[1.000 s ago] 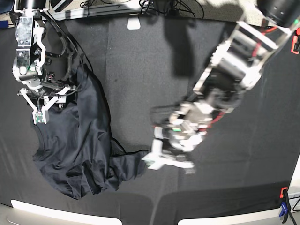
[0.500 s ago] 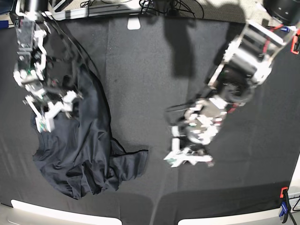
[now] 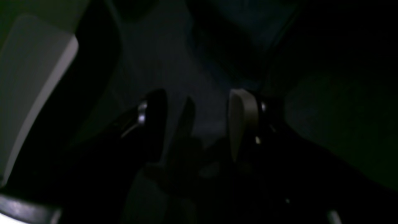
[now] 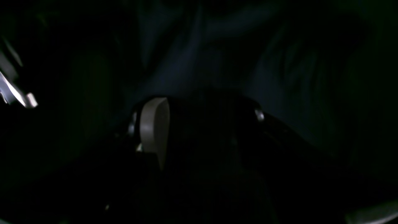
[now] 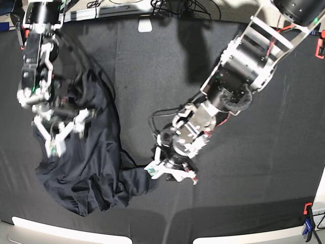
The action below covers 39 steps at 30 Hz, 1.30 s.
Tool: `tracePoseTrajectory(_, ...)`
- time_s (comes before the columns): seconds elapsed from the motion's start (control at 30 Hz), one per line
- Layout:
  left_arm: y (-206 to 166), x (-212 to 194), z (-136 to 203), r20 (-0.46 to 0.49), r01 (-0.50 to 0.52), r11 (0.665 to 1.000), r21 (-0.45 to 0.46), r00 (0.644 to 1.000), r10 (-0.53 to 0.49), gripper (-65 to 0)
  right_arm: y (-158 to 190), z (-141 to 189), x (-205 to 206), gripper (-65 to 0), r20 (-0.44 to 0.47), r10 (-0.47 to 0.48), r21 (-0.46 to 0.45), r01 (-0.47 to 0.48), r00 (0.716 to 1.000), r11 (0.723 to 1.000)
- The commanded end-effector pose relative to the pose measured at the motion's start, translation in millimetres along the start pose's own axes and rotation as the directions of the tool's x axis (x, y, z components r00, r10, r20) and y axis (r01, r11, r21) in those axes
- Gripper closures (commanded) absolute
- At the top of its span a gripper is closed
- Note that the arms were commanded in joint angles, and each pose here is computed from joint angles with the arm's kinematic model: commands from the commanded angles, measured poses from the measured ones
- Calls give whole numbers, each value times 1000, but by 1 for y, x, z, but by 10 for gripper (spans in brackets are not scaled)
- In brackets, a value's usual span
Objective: Layout the t-shirt on the table in an organized manner, then fold the t-shirt properly
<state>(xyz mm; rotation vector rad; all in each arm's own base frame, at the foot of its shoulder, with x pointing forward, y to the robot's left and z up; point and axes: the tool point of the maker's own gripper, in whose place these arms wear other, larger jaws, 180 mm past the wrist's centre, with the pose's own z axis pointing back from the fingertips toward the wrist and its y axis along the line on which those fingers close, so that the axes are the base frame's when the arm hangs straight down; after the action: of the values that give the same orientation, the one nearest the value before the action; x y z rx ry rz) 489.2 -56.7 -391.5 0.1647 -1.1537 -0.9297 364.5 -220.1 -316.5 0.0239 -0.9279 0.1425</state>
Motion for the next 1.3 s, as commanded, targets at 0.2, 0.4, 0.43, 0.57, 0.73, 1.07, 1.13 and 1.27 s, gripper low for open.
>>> tracePoseTrajectory(0.2,46,-23,2,-118,-124,988,92,984,134,-201,24,-22,58,-329,76,199,22,-201,977,979)
tracePoseTrajectory(0.4,95,-57,19,-198,-282,938,204,926,321,-201,53,-63,66,-329,-30,502,18,-502,864,865)
tracePoseTrajectory(0.43,104,-60,24,-192,-302,925,230,918,347,-201,57,-68,66,-329,-49,548,18,-548,835,836)
tracePoseTrajectory(0.57,125,-67,48,-157,-312,901,303,916,370,-199,65,-88,63,-329,-118,680,23,-683,723,730)
tracePoseTrajectory(0.73,131,-75,84,-71,-399,851,342,892,447,-172,63,-105,60,-329,-197,774,35,-785,602,619)
tracePoseTrajectory(1.07,156,-115,157,37,-560,680,473,784,620,-158,85,-112,51,-329,-188,815,90,-817,548,570)
tracePoseTrajectory(1.13,154,-123,166,37,-567,666,485,774,632,-158,96,-114,53,-329,-154,817,97,-815,555,572)
tracePoseTrajectory(1.27,145,-139,176,13,-566,656,499,762,647,-158,114,-120,55,-329,-104,821,112,-814,562,571)
